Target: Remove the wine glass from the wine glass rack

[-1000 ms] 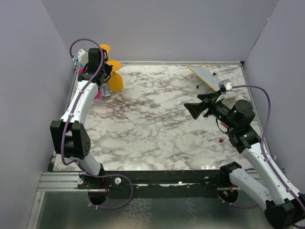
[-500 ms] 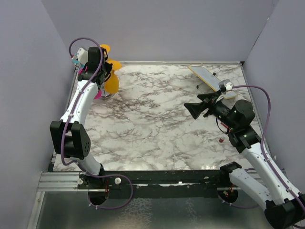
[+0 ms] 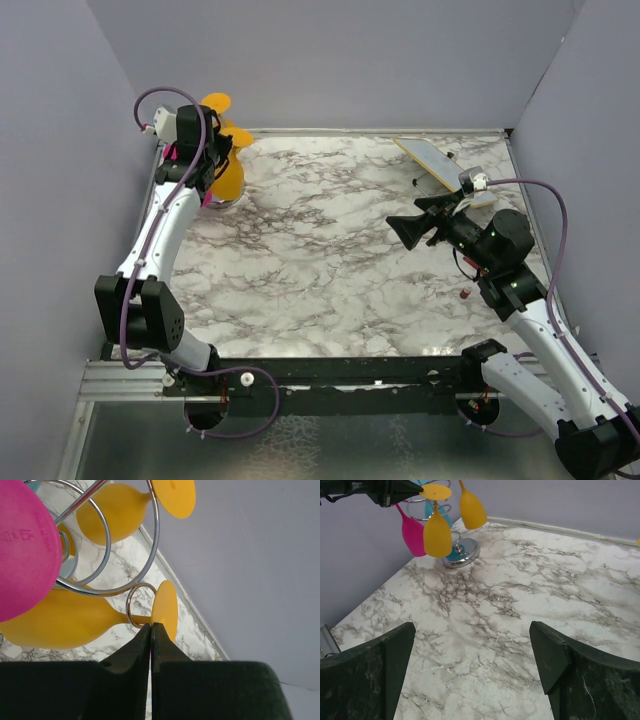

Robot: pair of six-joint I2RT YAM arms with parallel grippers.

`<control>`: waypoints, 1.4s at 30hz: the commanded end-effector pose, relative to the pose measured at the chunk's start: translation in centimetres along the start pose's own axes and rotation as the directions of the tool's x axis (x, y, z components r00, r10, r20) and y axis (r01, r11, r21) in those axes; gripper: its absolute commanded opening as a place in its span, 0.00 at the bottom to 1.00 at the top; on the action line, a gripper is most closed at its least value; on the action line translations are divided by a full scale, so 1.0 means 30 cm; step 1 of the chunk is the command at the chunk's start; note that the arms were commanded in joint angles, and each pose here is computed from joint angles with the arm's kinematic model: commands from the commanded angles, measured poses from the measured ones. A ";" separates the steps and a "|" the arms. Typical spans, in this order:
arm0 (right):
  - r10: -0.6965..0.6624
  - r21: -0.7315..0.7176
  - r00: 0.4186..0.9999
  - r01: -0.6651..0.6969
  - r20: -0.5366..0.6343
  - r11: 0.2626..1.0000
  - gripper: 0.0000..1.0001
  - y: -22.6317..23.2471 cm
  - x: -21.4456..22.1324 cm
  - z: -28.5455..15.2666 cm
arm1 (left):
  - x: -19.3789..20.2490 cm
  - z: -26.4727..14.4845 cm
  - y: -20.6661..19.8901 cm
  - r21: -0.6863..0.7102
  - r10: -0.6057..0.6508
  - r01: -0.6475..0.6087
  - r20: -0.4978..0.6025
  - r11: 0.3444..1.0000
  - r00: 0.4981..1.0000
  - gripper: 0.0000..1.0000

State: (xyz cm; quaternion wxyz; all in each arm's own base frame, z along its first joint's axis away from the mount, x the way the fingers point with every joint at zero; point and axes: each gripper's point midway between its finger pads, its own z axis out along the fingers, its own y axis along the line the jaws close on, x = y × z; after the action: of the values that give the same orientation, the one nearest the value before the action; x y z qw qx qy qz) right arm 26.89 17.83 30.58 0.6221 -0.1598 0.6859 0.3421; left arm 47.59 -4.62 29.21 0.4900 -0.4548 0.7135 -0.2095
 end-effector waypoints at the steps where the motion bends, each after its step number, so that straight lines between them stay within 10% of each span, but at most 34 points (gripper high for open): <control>1: -0.015 0.008 1.000 0.015 0.023 1.000 1.00 -0.002 -0.015 -0.001 | -0.042 -0.061 -0.068 0.101 -0.078 0.075 0.035 0.992 0.996 0.00; 28: -0.002 0.007 1.000 0.002 0.002 1.000 1.00 -0.005 -0.002 0.008 | 0.094 -0.120 -0.078 0.230 -0.150 0.197 -0.206 0.953 0.967 0.00; 42: 0.102 -0.130 0.980 -0.125 -0.168 0.984 0.98 0.066 0.045 0.082 | 0.252 -0.352 -0.097 0.495 0.056 0.169 -0.408 0.852 0.911 0.00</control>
State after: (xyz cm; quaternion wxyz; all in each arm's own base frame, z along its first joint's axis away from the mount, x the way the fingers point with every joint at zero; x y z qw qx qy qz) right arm 28.12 19.15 28.18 0.5702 -0.1623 0.7215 0.3578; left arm 40.68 -11.34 29.33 0.4200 -0.3698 0.7082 -0.4304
